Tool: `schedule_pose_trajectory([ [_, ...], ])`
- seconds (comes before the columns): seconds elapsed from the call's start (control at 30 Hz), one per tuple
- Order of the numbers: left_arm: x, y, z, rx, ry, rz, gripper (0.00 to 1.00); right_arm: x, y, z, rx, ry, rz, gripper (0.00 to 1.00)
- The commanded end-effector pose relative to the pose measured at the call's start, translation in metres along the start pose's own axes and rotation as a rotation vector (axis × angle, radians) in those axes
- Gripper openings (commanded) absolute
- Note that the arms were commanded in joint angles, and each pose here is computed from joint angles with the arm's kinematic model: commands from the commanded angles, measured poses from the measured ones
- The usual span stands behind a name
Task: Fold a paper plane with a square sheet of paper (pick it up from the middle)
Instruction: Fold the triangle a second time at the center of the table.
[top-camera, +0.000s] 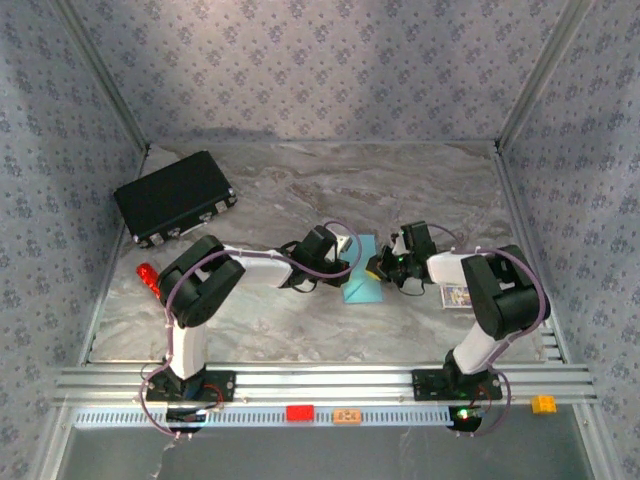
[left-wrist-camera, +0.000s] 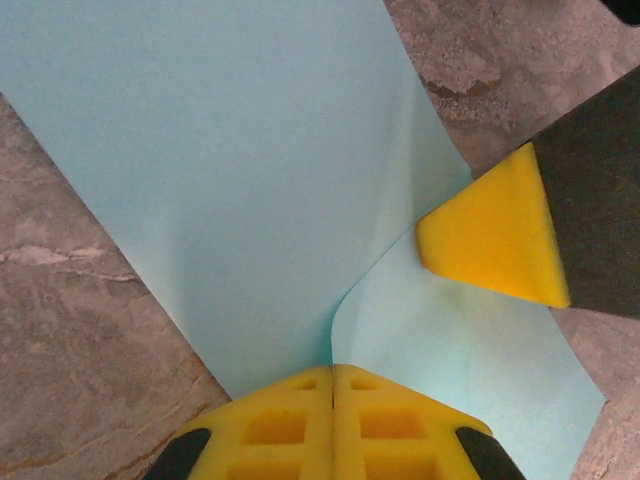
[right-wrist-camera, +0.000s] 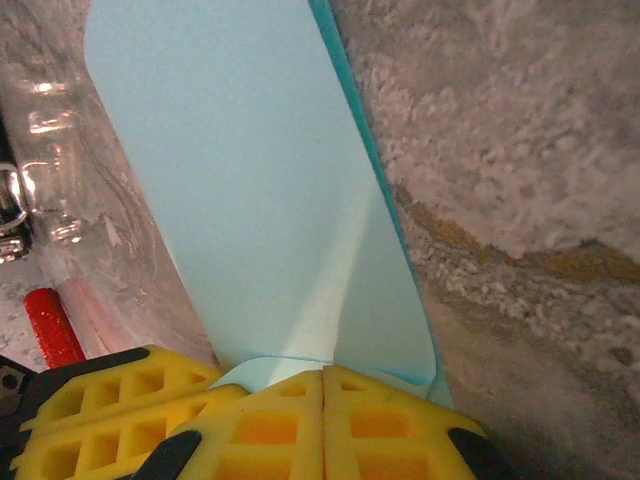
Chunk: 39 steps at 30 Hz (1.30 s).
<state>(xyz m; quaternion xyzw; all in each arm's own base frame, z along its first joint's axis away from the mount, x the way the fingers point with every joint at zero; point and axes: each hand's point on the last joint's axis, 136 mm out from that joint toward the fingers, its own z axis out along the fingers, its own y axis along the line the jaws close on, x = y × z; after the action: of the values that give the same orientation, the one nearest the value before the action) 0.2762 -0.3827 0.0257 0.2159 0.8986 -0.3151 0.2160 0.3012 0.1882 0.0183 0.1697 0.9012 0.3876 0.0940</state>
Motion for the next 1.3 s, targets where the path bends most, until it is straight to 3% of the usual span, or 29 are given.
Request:
schedule_pose_trajectory([
  [0.0,0.011,0.004,0.003,-0.018,0.043,0.002,0.00,0.008,-0.029,0.002,0.083,0.012,0.052,0.07],
  [0.33,0.013,0.005,0.003,-0.021,0.046,0.002,0.00,-0.023,0.020,-0.019,-0.041,-0.033,-0.006,0.08],
  [0.8,0.013,0.005,0.002,-0.023,0.046,0.003,0.00,-0.021,-0.035,-0.009,0.024,-0.054,0.098,0.07],
  [1.07,0.013,0.006,0.001,-0.025,0.042,0.002,0.00,-0.033,0.006,-0.029,-0.079,-0.076,0.016,0.09],
  [1.27,0.012,0.005,0.001,-0.025,0.044,0.004,0.00,-0.009,0.023,-0.022,-0.081,-0.027,-0.036,0.09],
])
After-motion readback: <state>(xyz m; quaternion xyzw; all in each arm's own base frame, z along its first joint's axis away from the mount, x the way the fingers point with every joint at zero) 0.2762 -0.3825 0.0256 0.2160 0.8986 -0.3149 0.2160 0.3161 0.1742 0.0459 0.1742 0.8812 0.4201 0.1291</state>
